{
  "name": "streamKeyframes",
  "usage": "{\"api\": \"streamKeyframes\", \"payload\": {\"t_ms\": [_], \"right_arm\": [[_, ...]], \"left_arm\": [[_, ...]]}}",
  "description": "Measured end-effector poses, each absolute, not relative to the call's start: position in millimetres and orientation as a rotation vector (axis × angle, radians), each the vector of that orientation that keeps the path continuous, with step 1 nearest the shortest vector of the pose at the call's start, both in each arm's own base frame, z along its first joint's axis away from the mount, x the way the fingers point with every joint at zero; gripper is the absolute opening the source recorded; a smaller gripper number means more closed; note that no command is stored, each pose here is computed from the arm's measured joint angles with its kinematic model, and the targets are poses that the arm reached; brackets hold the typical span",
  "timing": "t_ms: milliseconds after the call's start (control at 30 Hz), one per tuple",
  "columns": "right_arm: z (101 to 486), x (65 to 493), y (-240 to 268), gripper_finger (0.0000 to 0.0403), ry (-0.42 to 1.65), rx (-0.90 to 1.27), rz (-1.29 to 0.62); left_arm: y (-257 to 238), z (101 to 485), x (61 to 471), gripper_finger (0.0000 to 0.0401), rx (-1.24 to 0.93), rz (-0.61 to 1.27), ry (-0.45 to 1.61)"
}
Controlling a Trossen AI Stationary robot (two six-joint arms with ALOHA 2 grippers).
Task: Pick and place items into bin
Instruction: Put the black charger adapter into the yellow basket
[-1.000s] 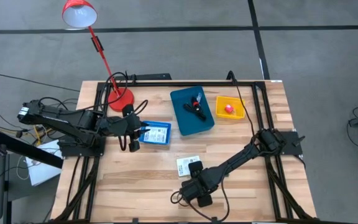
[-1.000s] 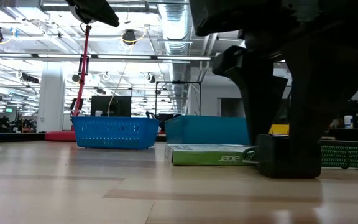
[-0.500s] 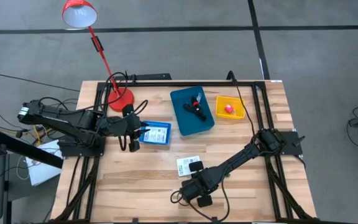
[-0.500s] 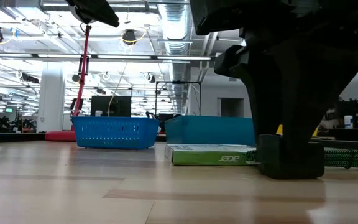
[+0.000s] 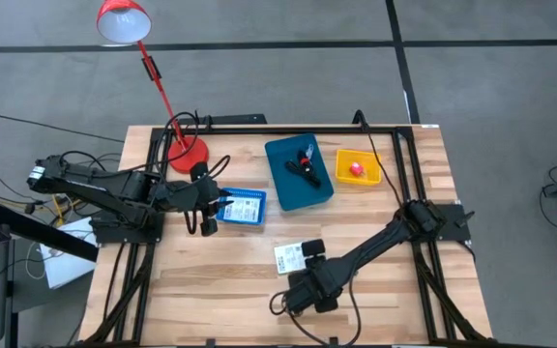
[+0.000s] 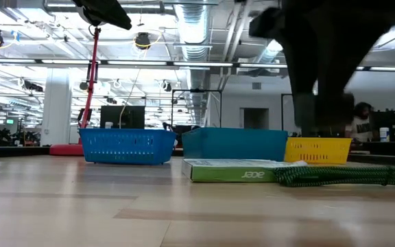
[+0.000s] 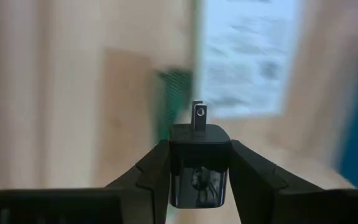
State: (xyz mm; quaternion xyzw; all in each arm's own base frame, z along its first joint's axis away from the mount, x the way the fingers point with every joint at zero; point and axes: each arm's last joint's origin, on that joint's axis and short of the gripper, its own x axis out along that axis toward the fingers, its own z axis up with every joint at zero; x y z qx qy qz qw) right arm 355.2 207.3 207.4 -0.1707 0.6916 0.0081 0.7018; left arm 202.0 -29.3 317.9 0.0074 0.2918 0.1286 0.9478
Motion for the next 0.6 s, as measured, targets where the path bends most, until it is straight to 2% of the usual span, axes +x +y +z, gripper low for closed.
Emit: {"api": "streamKeyframes", "payload": {"t_ms": [200,600], "right_arm": [[232.7,350.9,184.3,0.0121,1.598,-0.543,-0.175],[264.1,370.5,97.9,0.0121,1.494,-0.494,-0.442]], "left_arm": [[-29.4,317.9,202.0,0.008,0.015,0.262,0.594],[-29.4,318.1,202.1,0.008,0.014,0.261,0.591]]}}
